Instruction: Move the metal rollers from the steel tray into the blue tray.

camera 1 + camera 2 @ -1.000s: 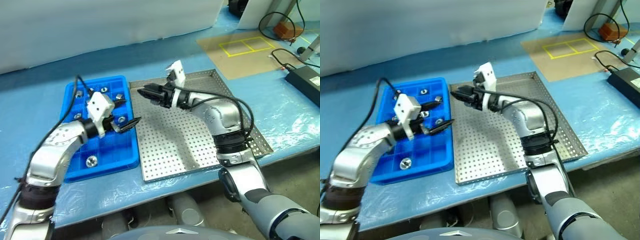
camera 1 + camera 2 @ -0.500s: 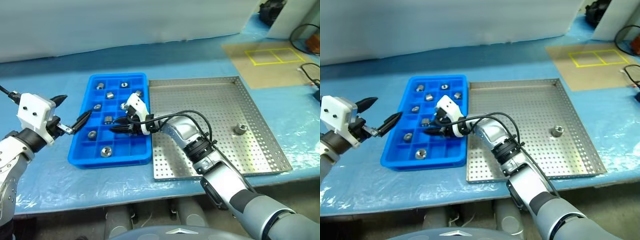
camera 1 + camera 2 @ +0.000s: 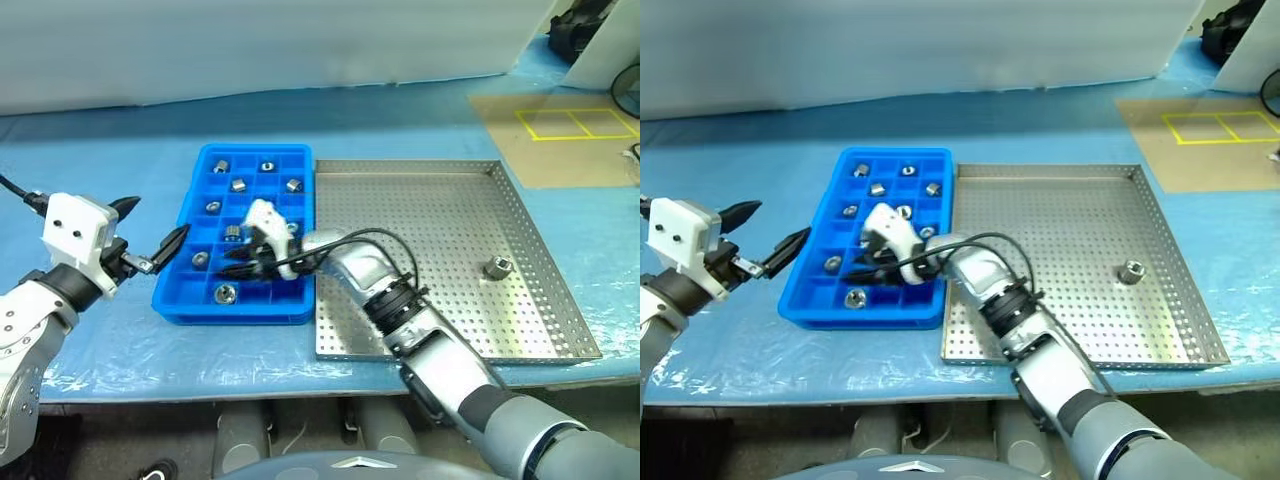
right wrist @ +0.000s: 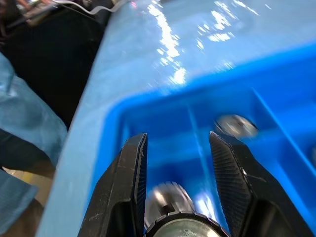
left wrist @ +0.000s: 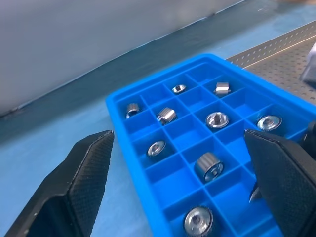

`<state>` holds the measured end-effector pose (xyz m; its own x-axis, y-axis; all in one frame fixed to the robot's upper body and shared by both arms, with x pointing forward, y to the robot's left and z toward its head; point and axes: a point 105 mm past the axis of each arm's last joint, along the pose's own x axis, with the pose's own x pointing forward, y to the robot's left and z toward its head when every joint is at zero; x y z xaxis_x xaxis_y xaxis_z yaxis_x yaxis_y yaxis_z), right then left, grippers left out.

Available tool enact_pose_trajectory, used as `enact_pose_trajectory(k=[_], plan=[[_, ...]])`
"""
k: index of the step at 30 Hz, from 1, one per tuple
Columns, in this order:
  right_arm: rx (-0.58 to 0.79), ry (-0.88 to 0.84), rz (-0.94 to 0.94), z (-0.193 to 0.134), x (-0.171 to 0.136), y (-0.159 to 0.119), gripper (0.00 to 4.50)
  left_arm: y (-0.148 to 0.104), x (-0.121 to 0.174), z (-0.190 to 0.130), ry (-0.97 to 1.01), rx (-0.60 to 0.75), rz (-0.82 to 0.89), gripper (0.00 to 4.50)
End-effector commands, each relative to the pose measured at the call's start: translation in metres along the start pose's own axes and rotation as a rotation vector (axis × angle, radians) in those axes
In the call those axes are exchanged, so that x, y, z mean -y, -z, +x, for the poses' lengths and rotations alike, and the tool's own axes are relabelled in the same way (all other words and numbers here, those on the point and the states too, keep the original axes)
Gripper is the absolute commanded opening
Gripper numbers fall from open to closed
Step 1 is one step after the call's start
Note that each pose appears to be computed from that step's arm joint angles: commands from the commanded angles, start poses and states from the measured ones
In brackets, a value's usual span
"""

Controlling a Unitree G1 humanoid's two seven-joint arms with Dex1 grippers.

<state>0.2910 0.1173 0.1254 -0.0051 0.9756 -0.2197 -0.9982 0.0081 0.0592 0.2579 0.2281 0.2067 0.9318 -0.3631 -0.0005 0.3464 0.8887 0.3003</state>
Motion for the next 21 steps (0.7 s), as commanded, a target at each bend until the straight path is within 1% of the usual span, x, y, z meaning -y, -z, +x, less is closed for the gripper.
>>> enact_pose_trajectory(k=[1, 6, 9, 11, 16, 19, 21], plan=[[0.084, 0.026, -0.027, 0.008, 0.001, -0.022, 1.57, -0.006, -0.001, -0.002, -0.014, 0.013, 0.025, 4.46], [0.098, 0.135, -0.005, 0.001, 0.024, -0.020, 1.57, -0.004, 0.001, -0.006, -0.019, 0.005, 0.019, 4.46], [0.114, 0.255, 0.027, -0.003, 0.046, -0.020, 1.57, -0.004, -0.001, -0.006, -0.030, 0.009, 0.018, 4.46], [0.134, 0.289, 0.033, -0.002, 0.052, -0.023, 1.57, -0.005, -0.001, -0.004, -0.031, 0.012, 0.019, 4.46], [0.128, 0.253, 0.025, 0.008, 0.044, -0.021, 1.57, -0.006, -0.001, -0.002, -0.025, 0.016, 0.020, 4.46], [0.100, 0.225, 0.008, 0.012, 0.037, -0.012, 1.57, -0.005, -0.001, -0.003, -0.022, 0.011, 0.020, 4.46], [0.081, 0.236, 0.008, 0.012, 0.038, -0.005, 1.57, -0.004, -0.001, -0.003, -0.022, 0.010, 0.018, 4.46]])
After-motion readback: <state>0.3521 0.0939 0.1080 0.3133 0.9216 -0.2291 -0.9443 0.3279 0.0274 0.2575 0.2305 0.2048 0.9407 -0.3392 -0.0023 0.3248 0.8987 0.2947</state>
